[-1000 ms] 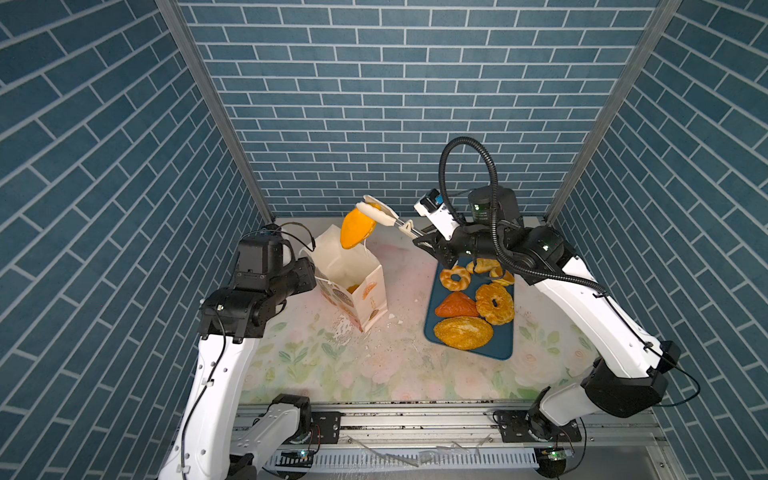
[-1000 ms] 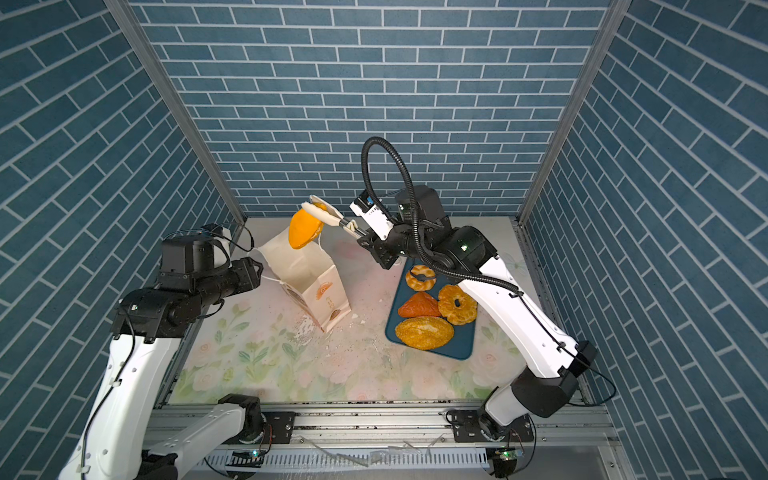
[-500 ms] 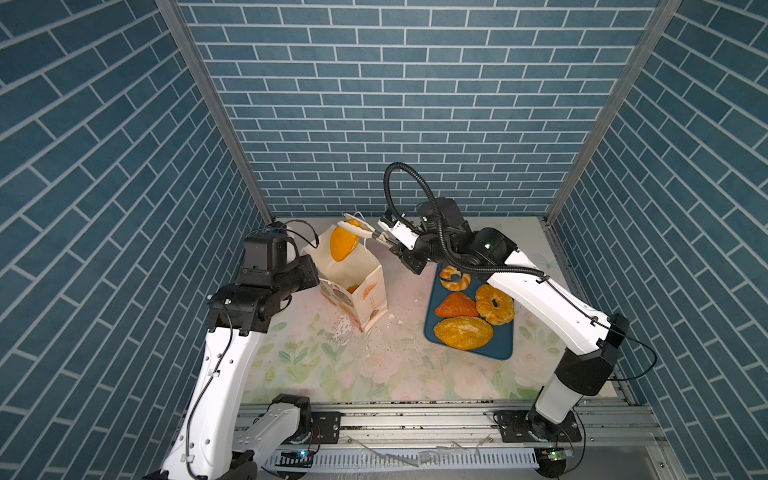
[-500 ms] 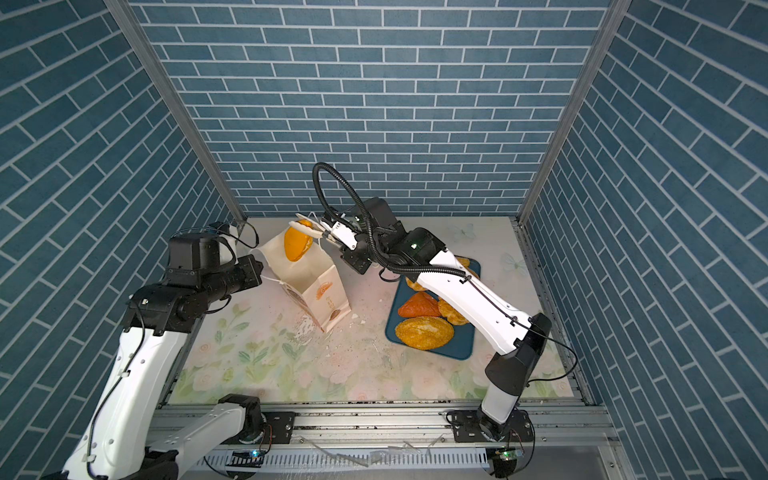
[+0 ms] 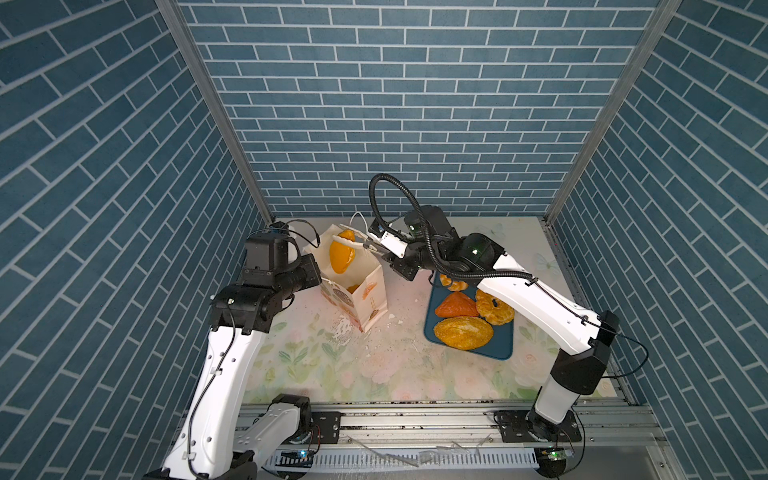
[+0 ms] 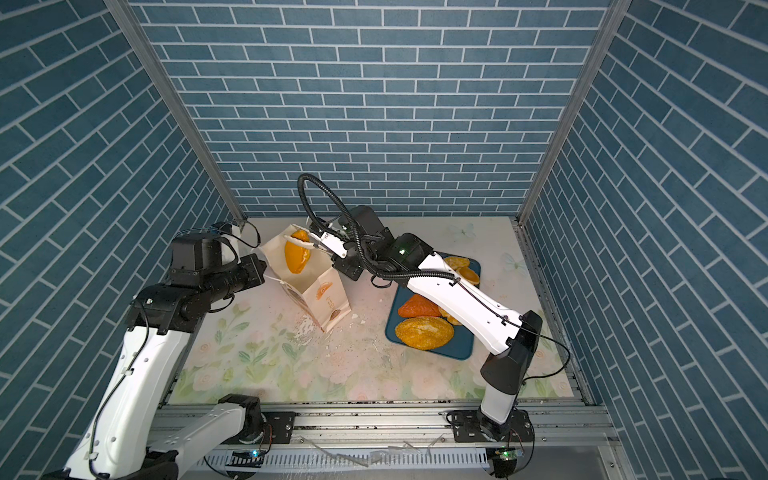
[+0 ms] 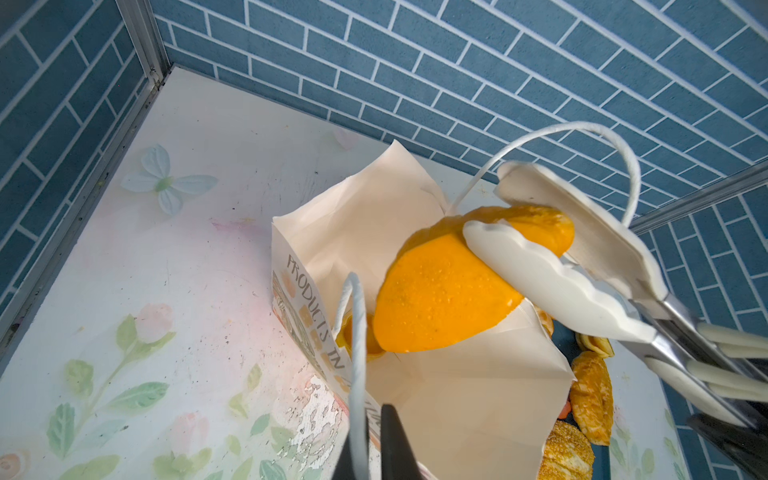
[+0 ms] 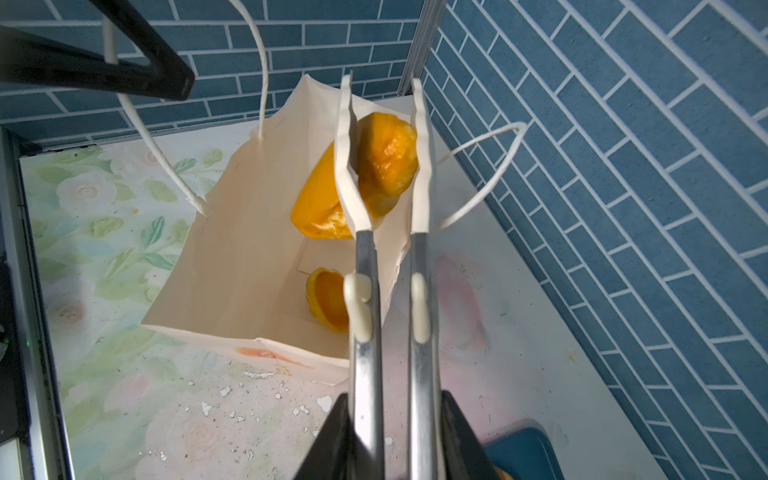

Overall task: Place the fake bread into the paper bag
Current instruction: 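Lower the orange bun into the bag opening and open the tongs, then withdraw the empty tongs with the right gripper back over the tray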

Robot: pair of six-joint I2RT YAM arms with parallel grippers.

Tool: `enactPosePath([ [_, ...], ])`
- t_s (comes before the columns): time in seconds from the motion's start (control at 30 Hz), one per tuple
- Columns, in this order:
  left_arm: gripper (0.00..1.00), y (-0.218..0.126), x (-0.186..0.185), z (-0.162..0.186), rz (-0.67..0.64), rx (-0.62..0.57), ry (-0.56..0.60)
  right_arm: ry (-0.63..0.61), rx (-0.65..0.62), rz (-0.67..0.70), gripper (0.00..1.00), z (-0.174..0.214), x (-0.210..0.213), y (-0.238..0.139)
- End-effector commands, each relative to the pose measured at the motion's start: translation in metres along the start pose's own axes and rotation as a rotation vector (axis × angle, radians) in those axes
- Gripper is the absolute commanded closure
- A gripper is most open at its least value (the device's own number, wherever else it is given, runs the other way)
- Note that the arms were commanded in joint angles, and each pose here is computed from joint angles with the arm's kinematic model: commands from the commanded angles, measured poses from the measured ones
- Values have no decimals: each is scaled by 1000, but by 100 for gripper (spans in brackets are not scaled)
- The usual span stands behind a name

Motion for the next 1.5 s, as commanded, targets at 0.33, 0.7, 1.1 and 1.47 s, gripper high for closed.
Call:
enactPosePath([
  [0.33, 90, 2, -3, 0, 30, -6, 3, -1, -135, 86, 63, -15, -16, -61],
  [0.7, 91, 4, -3, -1, 21, -3, 6, 43, -167, 110, 64, -14, -27, -91],
  [1.1, 91, 6, -3, 1, 32, 10, 10, 247, -95, 265, 66, 35, -69, -133],
  [1.47, 91, 5, -4, 1, 45, 12, 9, 570, 219, 345, 66, 137, -90, -121],
])
Point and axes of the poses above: each gripper's point midway between its finger pads, its own y axis out along the fingers, its own x axis along the line the jaws close on, z = x × y, the point moved 8 cm from there along -y, back along the fingers, and after that the axes turned 14 degrees about -y, right-handed, at the moved point
